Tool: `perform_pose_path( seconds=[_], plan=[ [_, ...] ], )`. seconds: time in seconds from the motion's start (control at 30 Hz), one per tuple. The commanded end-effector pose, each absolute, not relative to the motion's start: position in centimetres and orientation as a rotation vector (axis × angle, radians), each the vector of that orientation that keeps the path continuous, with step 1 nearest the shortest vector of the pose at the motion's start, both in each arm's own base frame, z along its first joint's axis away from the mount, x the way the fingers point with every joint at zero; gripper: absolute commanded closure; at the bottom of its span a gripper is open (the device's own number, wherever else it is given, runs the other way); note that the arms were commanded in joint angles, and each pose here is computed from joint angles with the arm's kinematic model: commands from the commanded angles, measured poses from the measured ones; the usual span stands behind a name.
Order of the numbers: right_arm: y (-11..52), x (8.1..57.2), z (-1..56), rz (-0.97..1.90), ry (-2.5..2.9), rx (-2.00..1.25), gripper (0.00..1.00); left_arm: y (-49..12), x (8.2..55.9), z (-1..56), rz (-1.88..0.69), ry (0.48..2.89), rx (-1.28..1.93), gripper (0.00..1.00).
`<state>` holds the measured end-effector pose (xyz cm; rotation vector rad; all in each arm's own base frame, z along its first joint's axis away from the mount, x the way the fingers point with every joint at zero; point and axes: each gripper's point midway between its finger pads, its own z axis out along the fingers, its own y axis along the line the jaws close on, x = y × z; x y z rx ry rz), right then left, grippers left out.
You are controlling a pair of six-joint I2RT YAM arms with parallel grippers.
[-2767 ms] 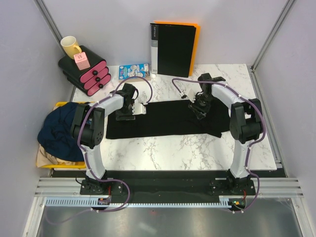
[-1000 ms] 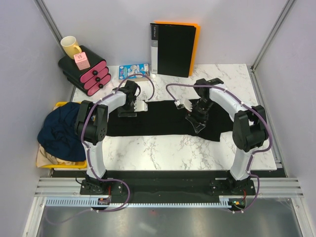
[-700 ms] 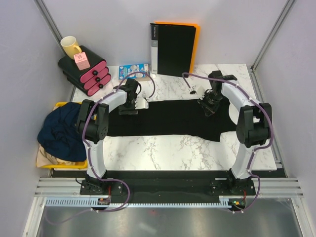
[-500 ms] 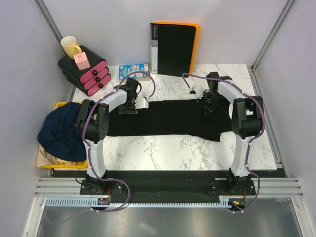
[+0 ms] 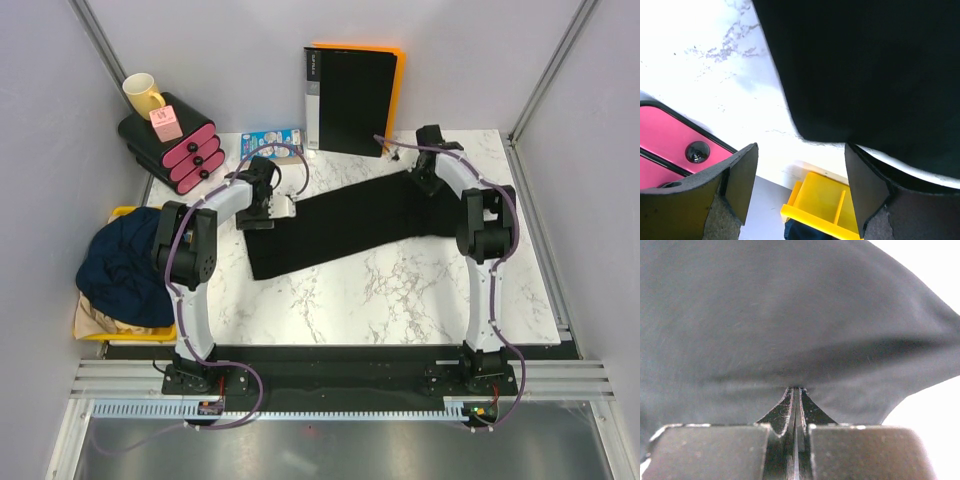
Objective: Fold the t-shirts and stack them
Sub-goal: Fold the tshirt
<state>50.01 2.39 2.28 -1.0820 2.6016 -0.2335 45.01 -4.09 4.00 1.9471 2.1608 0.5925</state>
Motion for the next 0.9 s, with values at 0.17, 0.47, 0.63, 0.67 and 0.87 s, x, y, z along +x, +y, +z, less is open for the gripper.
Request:
perform_pose_path(
  seconds=[0.17,0.47,0.63,0.67,0.87],
  plan=[
    [-4.5,65.8,8.3,-0.862,2.168,-0.685,1.00,-3.8,45.1,6.0,0.622,2.121,1.915,0.23],
    [-2.1,60.3,21.1,-0.666,2.040,-0.534,0.47,-3.5,43.2,5.2,0.550,2.168,1.878,0.23],
    [2.2,56.7,21.5,-0.405,2.064,-0.710,0.59,-4.1,44.3,5.5,0.509,2.165,1.785,0.23],
    [3.7,56.0,20.3,-0.321,2.092,-0.786,0.65,-4.3,45.4,6.6,0.513,2.178,1.678,0.23],
    [13.3,51.1,11.5,0.005,2.227,-1.115,1.00,-0.8,50.1,12.7,0.512,2.253,1.023,0.30]
  ],
)
